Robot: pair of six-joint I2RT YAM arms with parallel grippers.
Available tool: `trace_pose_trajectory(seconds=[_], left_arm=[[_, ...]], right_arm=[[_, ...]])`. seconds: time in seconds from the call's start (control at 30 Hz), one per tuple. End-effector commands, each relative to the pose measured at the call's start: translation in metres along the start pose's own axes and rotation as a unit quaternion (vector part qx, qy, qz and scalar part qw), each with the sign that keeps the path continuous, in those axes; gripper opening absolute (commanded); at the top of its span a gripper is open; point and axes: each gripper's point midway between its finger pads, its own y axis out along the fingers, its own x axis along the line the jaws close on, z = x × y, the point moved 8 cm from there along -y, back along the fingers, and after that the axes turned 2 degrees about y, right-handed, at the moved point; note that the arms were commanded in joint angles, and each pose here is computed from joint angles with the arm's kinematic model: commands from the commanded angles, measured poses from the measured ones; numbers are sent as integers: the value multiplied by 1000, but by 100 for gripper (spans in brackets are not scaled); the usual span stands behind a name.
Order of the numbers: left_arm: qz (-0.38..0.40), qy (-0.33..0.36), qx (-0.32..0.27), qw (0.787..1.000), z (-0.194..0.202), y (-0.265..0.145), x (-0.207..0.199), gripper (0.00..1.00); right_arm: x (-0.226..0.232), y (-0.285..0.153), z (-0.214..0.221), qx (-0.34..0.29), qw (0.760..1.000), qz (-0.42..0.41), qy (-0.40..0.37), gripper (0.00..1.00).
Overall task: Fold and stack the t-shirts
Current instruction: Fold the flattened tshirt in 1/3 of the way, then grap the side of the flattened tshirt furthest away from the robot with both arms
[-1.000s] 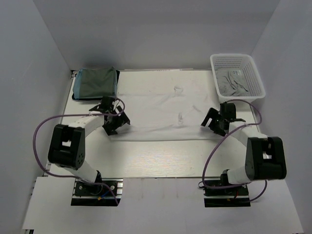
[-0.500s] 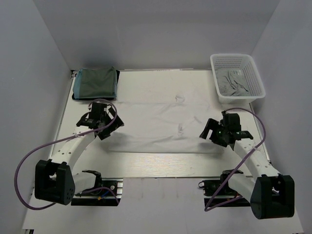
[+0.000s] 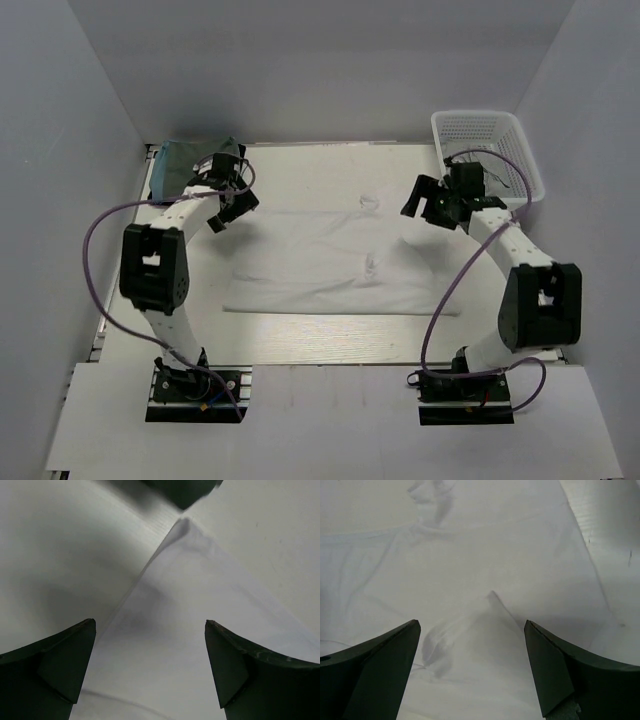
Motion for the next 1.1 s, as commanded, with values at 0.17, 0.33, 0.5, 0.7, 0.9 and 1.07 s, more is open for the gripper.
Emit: trace_pose_trajectory(seconds=[0.17, 0.33, 0.5, 0.7, 0.9, 1.07], left_arm=[[-4, 44, -19, 999, -44, 54, -45, 98], [-8, 66, 5, 998, -39, 88, -52, 76], [-10, 68, 16, 998, -33, 95, -51, 20], [-9, 69, 23, 997, -33, 93, -51, 0], [2, 70, 15, 997, -32, 87, -49, 0], [16, 76, 5, 997, -31, 82, -48, 0]], right_arm=[[17, 39, -68, -47, 996, -25, -68, 90], [22, 60, -93, -58, 994, -13, -88, 90], [25, 93, -105, -55, 992, 13, -109, 90], [36, 137, -111, -46, 989, 50, -131, 90], [29, 181, -120, -78, 988, 103, -91, 90], [22, 204, -119, -84, 986, 115, -84, 90]])
